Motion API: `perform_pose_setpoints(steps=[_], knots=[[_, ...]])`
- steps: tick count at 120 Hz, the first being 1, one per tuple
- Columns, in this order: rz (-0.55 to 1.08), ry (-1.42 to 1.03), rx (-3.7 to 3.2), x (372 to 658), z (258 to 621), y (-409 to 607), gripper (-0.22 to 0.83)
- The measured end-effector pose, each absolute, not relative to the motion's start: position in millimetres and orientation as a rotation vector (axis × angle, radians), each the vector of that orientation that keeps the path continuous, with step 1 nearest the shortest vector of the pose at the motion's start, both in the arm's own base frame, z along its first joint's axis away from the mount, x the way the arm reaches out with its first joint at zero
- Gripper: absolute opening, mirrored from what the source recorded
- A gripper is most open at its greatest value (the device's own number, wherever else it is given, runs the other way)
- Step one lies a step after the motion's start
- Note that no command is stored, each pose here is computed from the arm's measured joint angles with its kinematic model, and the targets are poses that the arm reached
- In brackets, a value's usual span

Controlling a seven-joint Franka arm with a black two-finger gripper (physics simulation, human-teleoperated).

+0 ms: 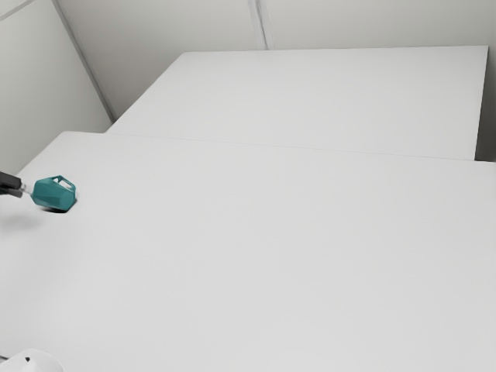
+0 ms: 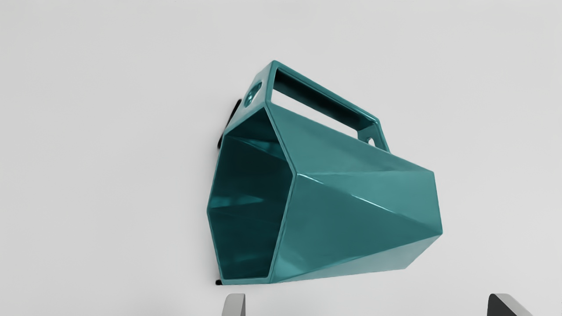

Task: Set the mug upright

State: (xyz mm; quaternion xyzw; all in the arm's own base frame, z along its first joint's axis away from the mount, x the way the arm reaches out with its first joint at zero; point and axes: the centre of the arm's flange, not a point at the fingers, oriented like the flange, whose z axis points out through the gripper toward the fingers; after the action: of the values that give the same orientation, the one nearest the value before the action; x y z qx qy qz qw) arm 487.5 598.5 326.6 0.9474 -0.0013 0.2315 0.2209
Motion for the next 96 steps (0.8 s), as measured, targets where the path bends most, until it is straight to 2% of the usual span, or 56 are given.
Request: perform_pose_setpoints(steps=[40, 66, 96], knots=[[0.780, -0.054, 2.498, 495, 315, 595, 0.62], [0.808, -0.079, 2.465, 497, 306, 593, 0.54], [0.823, -0.115, 2.462, 504, 297, 589, 0.52]])
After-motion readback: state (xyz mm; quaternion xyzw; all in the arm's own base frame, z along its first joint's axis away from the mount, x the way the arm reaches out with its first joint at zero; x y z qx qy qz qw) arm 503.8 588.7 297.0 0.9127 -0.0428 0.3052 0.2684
